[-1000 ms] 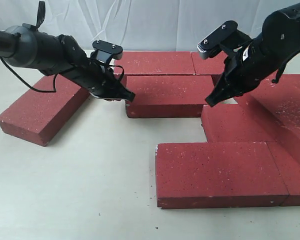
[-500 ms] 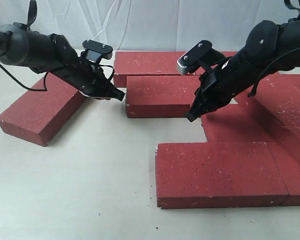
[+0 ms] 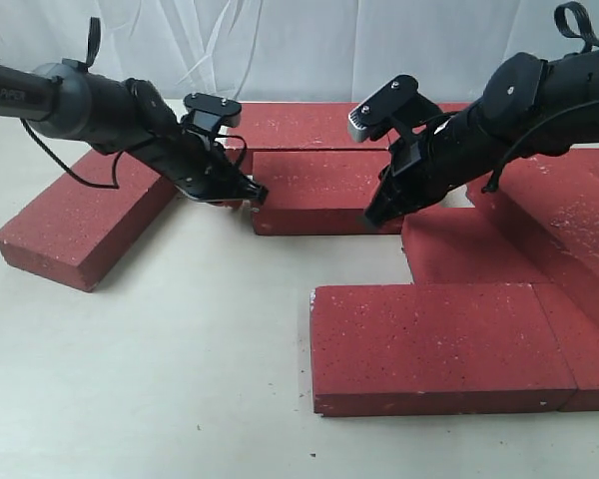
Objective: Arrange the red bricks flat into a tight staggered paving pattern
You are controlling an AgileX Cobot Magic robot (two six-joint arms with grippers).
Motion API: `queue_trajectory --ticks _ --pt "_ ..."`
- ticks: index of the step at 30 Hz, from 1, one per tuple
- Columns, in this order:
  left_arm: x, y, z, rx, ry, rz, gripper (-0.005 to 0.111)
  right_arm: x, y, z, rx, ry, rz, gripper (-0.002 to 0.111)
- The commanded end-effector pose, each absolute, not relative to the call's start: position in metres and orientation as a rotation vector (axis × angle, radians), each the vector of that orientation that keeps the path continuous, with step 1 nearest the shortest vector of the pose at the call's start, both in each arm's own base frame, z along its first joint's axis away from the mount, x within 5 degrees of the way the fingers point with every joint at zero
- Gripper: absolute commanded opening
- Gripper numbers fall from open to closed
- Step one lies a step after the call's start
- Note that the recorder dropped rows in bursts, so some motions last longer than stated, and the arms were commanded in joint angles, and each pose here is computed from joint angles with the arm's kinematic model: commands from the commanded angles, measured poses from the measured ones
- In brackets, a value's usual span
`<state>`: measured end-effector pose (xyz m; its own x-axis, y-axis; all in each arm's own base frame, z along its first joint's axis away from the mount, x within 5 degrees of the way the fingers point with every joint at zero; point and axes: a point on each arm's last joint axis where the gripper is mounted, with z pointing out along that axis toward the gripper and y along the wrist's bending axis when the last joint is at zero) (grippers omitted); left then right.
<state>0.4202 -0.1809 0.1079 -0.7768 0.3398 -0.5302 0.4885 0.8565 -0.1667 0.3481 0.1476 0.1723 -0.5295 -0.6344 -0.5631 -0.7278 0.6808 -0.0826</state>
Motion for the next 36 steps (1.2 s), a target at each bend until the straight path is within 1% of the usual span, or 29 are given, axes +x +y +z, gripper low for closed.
queue_trajectory --ticks 1,5,9,16,36 --pt "0.419 -0.198 0.101 0.622 2.536 -0.437 0.000 0.350 0.146 0.178 -1.020 2.300 0.200 -0.001" --pt "0.421 -0.206 0.095 0.637 2.535 -0.443 0.000 0.346 0.145 0.189 -1.027 2.287 0.216 -0.001" --pt "0.423 -0.209 0.099 0.615 2.526 -0.464 0.000 0.342 0.145 0.197 -1.043 2.279 0.223 -0.001" --pt "0.415 -0.228 0.100 0.666 2.496 -0.468 0.000 0.342 0.144 0.197 -1.053 2.279 0.219 -0.001" --pt "0.417 -0.239 0.106 0.618 2.445 -0.482 0.000 0.342 0.144 0.197 -1.056 2.280 0.219 -0.001"
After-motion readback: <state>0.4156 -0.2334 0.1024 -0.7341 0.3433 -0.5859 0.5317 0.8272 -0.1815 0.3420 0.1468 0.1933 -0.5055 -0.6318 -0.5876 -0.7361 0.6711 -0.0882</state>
